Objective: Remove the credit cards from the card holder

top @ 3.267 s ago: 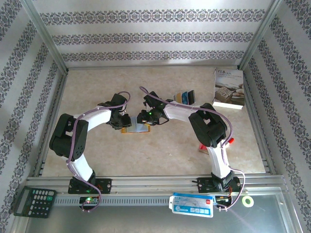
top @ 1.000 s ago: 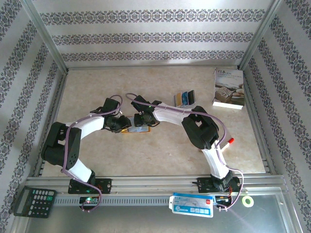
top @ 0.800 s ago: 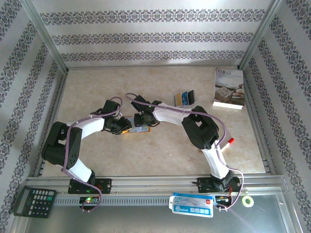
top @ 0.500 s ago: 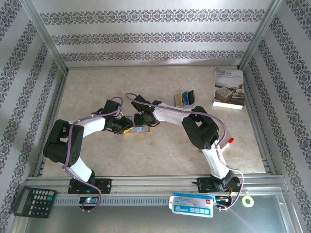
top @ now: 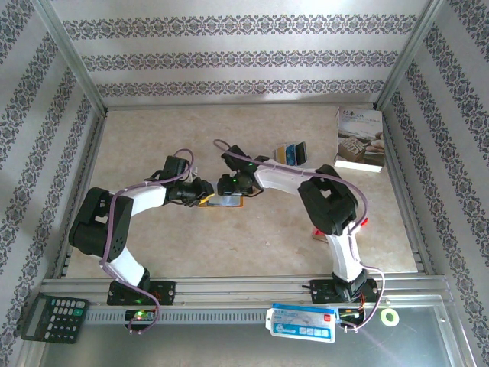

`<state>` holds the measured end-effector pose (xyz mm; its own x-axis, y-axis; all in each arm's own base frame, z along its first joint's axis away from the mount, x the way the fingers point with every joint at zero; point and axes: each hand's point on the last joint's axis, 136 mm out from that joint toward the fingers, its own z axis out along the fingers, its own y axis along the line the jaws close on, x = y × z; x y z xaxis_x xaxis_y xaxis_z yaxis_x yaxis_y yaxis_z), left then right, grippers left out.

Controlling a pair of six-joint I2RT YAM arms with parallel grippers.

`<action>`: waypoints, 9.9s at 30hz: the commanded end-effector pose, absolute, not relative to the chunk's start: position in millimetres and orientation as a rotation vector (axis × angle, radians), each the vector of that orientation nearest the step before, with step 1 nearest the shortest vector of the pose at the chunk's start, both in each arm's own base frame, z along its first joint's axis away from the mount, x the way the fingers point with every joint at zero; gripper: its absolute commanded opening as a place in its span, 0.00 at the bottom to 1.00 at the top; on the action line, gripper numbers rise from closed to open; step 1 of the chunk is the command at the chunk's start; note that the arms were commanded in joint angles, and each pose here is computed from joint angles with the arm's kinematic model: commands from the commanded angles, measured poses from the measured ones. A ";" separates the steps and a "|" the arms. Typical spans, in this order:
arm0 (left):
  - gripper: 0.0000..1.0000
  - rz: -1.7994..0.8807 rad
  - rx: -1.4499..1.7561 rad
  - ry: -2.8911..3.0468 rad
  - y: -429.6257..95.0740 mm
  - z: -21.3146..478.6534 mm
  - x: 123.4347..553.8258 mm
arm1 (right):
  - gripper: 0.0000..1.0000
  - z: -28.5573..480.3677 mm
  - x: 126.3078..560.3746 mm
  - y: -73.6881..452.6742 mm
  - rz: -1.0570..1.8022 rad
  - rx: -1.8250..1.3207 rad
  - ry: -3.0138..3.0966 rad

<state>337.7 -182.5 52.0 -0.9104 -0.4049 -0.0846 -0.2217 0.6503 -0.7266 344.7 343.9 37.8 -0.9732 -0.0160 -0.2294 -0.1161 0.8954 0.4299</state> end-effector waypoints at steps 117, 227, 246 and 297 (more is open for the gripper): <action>0.18 -0.881 -0.605 2.729 -145.5 19.0 345.8 | 0.06 35.6 343.0 352.9 1.026 0.061 2.788; 0.16 -0.910 -0.450 2.733 -170.2 41.1 349.1 | 0.00 43.7 342.5 363.0 1.122 0.051 2.755; 0.10 -0.754 -0.495 2.833 -154.0 5.1 335.1 | 0.20 53.3 344.3 375.9 1.291 0.081 2.694; 0.85 -0.651 -0.474 2.439 -109.9 119.9 344.6 | 0.00 170.5 404.3 126.8 0.623 0.239 2.374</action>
<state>350.7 -125.2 124.8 -0.7883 -0.4632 -0.4049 -0.1620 0.7912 -0.5897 405.8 156.9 171.1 -0.7705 0.3799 -0.5119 -0.0346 0.7769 0.6287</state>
